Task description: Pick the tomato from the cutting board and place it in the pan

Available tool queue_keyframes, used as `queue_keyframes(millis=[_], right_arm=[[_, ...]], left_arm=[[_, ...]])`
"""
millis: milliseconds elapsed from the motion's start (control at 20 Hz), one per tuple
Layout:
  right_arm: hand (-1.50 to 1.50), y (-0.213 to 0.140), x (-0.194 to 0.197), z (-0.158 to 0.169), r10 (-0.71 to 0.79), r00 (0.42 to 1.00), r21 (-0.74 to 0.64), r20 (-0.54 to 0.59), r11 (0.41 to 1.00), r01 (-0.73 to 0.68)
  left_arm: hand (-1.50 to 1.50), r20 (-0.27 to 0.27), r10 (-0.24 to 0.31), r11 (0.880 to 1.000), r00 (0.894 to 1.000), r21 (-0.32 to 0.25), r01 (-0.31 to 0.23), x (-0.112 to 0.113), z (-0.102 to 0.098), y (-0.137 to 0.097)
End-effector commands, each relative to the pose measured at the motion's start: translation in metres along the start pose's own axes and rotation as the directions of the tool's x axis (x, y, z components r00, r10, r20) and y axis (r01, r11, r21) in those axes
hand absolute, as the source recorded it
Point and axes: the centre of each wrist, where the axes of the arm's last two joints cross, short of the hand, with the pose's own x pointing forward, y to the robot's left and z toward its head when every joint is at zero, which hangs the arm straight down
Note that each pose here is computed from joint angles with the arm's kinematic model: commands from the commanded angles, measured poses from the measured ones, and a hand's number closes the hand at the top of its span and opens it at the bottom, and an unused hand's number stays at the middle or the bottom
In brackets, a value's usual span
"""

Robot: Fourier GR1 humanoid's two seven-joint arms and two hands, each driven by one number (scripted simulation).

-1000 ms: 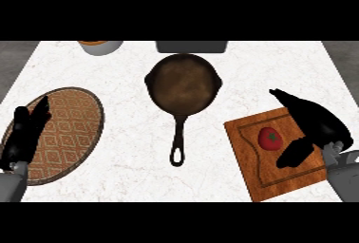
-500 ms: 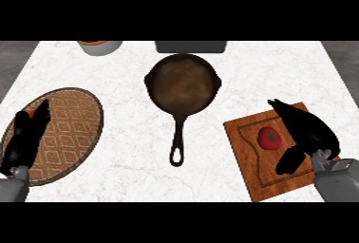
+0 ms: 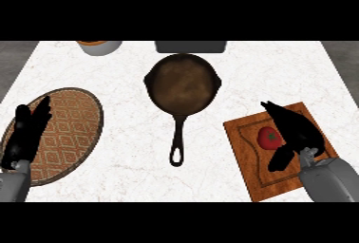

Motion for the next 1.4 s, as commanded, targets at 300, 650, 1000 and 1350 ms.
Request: queue_keyframes(millis=[300, 650, 1000, 1350], right_arm=[[-1.50, 0.013, -0.003, -0.026, 0.005, 1.000, 0.025, -0.013, 1.000, -0.005], [-1.50, 0.005, -0.002, -0.035, 0.025, 0.998, 0.059, -0.051, 0.998, -0.022], [1.50, 0.039, -0.023, -0.042, 0.161, 0.987, -0.046, 0.004, 0.986, -0.161], [1.50, 0.035, -0.017, -0.052, 0.146, 0.989, -0.079, 0.002, 0.986, -0.146]], left_arm=[[0.00, 0.014, -0.005, 1.000, 1.000, 0.003, 0.005, 0.002, 0.004, -0.001], [0.00, 0.002, 0.009, 1.000, 1.000, 0.014, -0.009, 0.010, -0.007, -0.007], [0.00, 0.005, 0.008, 1.000, 1.000, -0.005, -0.008, -0.011, 0.015, -0.010], [0.00, -0.001, -0.003, 1.000, 1.000, -0.008, 0.003, 0.002, 0.011, 0.016]])
